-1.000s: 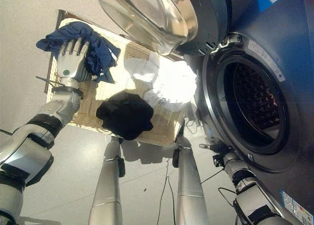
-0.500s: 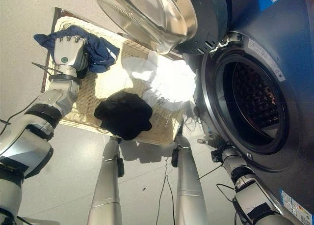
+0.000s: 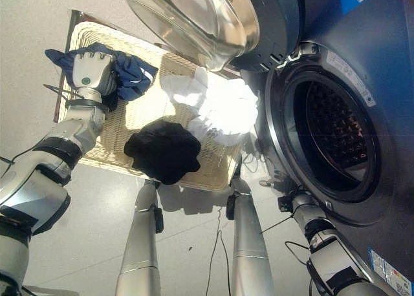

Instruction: Put the clothes into the washing machine.

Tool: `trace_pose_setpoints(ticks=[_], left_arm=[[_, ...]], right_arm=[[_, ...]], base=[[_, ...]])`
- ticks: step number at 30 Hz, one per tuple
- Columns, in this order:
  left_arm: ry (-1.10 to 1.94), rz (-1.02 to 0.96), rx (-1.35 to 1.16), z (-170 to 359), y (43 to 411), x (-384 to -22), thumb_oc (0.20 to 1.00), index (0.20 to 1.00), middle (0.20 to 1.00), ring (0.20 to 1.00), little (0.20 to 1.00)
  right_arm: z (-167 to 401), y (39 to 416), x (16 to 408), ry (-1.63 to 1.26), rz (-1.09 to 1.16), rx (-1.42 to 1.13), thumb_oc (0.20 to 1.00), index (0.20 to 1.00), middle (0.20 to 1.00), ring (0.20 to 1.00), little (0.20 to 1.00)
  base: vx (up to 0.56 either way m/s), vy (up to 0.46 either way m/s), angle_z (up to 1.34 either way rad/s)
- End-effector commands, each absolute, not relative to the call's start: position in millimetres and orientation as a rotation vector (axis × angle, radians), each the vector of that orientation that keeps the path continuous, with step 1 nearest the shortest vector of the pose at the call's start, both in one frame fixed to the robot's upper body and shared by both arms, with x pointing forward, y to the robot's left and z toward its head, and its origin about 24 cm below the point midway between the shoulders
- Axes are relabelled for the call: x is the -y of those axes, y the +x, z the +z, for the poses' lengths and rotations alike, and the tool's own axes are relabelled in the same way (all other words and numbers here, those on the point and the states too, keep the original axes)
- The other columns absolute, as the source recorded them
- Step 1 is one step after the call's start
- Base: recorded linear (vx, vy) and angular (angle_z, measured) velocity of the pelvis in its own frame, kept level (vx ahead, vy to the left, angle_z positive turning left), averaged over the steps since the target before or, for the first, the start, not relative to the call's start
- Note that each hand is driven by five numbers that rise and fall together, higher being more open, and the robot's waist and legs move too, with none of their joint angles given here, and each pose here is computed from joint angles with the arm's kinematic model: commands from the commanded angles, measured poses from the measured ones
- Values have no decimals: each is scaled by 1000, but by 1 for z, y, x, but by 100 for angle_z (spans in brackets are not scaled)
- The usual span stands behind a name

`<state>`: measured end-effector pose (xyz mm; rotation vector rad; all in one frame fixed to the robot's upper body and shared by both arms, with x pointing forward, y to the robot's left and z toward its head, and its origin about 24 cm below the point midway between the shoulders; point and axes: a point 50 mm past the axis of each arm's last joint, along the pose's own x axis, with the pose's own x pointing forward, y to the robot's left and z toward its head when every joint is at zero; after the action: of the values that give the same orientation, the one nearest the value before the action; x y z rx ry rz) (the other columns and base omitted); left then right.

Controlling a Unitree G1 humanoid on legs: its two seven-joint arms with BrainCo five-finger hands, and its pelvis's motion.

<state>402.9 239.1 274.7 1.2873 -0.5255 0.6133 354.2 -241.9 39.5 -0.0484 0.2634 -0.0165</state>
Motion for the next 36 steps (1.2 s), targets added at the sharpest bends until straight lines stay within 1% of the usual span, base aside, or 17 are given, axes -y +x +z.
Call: trace_pose_setpoints(ticks=[1, 4, 5, 7, 10, 12, 14, 19, 23, 26, 29, 33, 36], left_arm=[[957, 595, 563, 262, 398, -242, 200, 200, 200, 200, 200], [797, 540, 599, 255, 395, -234, 200, 200, 200, 200, 200], [645, 474, 629, 246, 391, -224, 200, 200, 200, 200, 200], [495, 381, 679, 240, 384, -214, 200, 200, 200, 200, 200], [338, 262, 749, 234, 372, -197, 200, 200, 200, 200, 200], [270, 201, 775, 231, 367, -189, 200, 200, 200, 200, 200], [164, 100, 822, 229, 358, -177, 200, 200, 200, 200, 200], [74, -15, 881, 231, 346, -165, 200, 200, 200, 200, 200], [48, -170, 976, 237, 326, -147, 200, 200, 200, 200, 200], [72, -237, 1027, 240, 313, -136, 200, 200, 200, 200, 200], [88, -263, 1053, 241, 309, -131, 200, 200, 200, 200, 200], [109, -331, 1118, 247, 296, -118, 200, 200, 200, 200, 200], [129, -354, 1157, 250, 289, -112, 200, 200, 200, 200, 200]], right_arm=[[48, 350, 241, 82, -48, -119, 1000, 1000, 1000, 1000, 1000], [57, 353, 233, 144, -39, -57, 1000, 1000, 1000, 1000, 1000], [68, 354, 224, 210, -21, 4, 1000, 1000, 1000, 1000, 1000], [78, 354, 214, 302, 10, 57, 1000, 1000, 1000, 1000, 1000], [88, 348, 199, 412, 70, 126, 1000, 1000, 1000, 1000, 1000], [91, 345, 192, 446, 101, 152, 1000, 1000, 1000, 1000, 1000], [101, 342, 183, 484, 165, 196, 1000, 1000, 1000, 1000, 1000], [114, 338, 168, 500, 259, 233, 1000, 1000, 1000, 1000, 1000], [128, 326, 143, 498, 421, 259, 1000, 1000, 1000, 1000, 1000], [137, 318, 126, 485, 518, 272, 1000, 1000, 1000, 1000, 1000], [140, 314, 119, 470, 566, 288, 1000, 1000, 1000, 1000, 1000], [157, 308, 100, 437, 659, 330, 1000, 1000, 1000, 1000, 1000], [170, 305, 93, 413, 687, 378, 1000, 1000, 1000, 1000, 1000]], base=[[0, -40, 0], [-2, -21, 0], [-6, -33, 2], [-1, -15, 1], [0, 0, 0], [0, 0, 0], [0, 0, 0], [0, 0, 0], [0, 0, 0], [0, 0, 0], [2, 5, -1], [3, 6, -2], [-1, 7, 1]])
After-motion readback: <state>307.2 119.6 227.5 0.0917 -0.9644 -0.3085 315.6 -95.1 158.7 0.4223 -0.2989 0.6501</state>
